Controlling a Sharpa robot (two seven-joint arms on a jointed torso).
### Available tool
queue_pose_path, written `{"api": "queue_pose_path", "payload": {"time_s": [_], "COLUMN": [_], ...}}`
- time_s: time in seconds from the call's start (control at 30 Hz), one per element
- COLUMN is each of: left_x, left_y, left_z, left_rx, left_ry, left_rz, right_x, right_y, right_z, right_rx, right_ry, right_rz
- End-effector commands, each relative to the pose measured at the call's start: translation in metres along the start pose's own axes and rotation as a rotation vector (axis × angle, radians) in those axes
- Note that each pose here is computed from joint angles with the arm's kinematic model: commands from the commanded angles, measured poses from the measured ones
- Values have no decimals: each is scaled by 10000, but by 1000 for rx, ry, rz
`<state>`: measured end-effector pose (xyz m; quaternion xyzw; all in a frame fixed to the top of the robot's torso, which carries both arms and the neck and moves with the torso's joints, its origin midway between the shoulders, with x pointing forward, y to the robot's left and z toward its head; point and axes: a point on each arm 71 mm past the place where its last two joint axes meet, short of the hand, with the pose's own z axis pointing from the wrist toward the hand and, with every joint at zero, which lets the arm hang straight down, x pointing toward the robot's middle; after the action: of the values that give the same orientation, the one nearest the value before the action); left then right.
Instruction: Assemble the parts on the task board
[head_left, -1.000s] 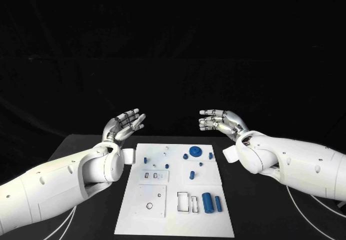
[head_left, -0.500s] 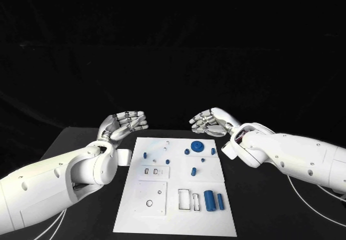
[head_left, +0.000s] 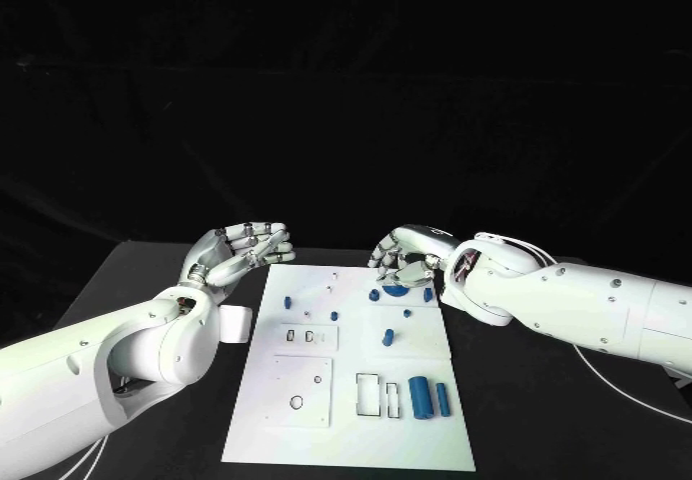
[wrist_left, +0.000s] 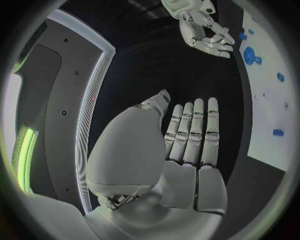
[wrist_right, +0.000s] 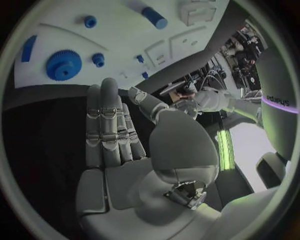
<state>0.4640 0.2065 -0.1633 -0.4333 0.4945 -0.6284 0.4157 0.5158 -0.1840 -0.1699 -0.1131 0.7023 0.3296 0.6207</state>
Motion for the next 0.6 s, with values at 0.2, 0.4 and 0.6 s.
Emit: {"api": "queue_pose_path", "payload": {"time_s": [0.2, 0.4, 0.6], "left_x": [84, 92, 81], "left_y": [-55, -63, -72], "left_z": [-48, -60, -68], "left_rx": [-2, -9, -12], "left_ry": [55, 57, 53], "left_rz": [-24, -35, -39], "right_x": [79, 94, 98], "right_y": [-15, -16, -30], "right_z": [35, 61, 79], "right_rx": [57, 65, 73], "right_ry": [117, 129, 127], "right_rz": [-230, -265, -282]}}
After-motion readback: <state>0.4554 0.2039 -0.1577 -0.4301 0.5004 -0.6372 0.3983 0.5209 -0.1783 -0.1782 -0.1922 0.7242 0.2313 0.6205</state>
